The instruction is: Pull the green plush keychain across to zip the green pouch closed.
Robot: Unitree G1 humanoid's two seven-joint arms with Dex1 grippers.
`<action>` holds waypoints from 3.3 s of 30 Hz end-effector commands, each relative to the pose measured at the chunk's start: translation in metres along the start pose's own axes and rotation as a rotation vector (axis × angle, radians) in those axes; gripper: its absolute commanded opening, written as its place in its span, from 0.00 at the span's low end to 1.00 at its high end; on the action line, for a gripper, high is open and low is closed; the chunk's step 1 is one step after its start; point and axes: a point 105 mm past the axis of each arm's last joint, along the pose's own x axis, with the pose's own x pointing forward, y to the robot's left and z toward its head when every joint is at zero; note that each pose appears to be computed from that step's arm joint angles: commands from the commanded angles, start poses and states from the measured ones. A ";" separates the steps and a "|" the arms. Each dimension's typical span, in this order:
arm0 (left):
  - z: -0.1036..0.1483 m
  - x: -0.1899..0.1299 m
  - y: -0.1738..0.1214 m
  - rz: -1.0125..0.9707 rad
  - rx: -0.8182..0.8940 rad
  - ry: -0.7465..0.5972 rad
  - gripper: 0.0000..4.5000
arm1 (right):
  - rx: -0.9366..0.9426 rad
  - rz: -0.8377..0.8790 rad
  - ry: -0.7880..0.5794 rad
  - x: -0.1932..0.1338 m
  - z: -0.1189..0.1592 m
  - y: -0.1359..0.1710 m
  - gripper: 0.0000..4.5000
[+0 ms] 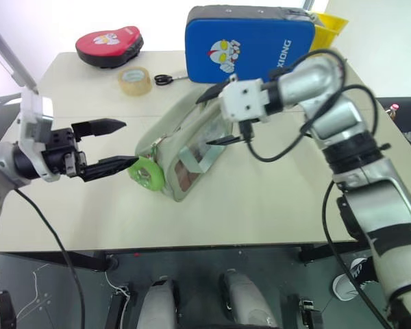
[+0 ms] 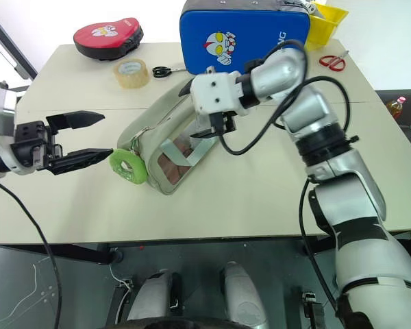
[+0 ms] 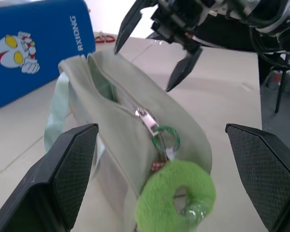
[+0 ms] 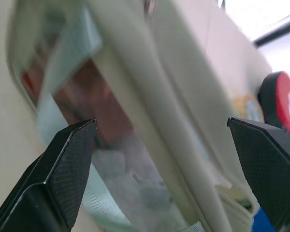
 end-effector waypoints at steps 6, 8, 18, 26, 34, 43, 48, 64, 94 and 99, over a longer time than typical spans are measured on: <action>0.013 -0.008 -0.007 0.045 0.071 -0.014 1.00 | -0.054 0.001 -0.014 0.008 0.005 -0.011 0.23; 0.013 -0.008 -0.007 0.046 0.071 -0.013 1.00 | -0.041 0.008 -0.023 0.006 0.007 -0.011 0.01; 0.011 -0.007 -0.004 0.047 0.073 -0.005 1.00 | 0.291 0.036 0.129 -0.032 0.036 -0.010 0.01; 0.008 0.000 -0.003 0.012 0.064 -0.003 1.00 | 0.334 -0.070 0.380 -0.033 0.020 -0.004 0.01; 0.007 0.004 -0.001 -0.014 0.062 0.003 1.00 | 0.353 -0.216 0.440 -0.051 0.020 -0.017 0.01; 0.005 0.006 0.000 -0.029 0.068 0.013 1.00 | 0.427 -0.143 0.381 -0.026 0.026 0.008 0.01; 0.003 0.006 0.000 -0.032 0.070 0.024 1.00 | 0.450 -0.168 0.353 -0.013 0.026 0.013 0.01; 0.000 0.006 0.000 -0.043 0.069 0.043 1.00 | 0.552 -0.187 0.298 -0.021 0.030 0.015 0.99; -0.001 0.005 0.006 -0.022 0.062 0.043 1.00 | 0.494 -0.117 0.187 -0.090 -0.015 0.056 0.01; -0.011 0.001 0.028 0.096 0.036 0.069 1.00 | 0.494 -0.132 0.213 -0.091 -0.021 0.058 0.01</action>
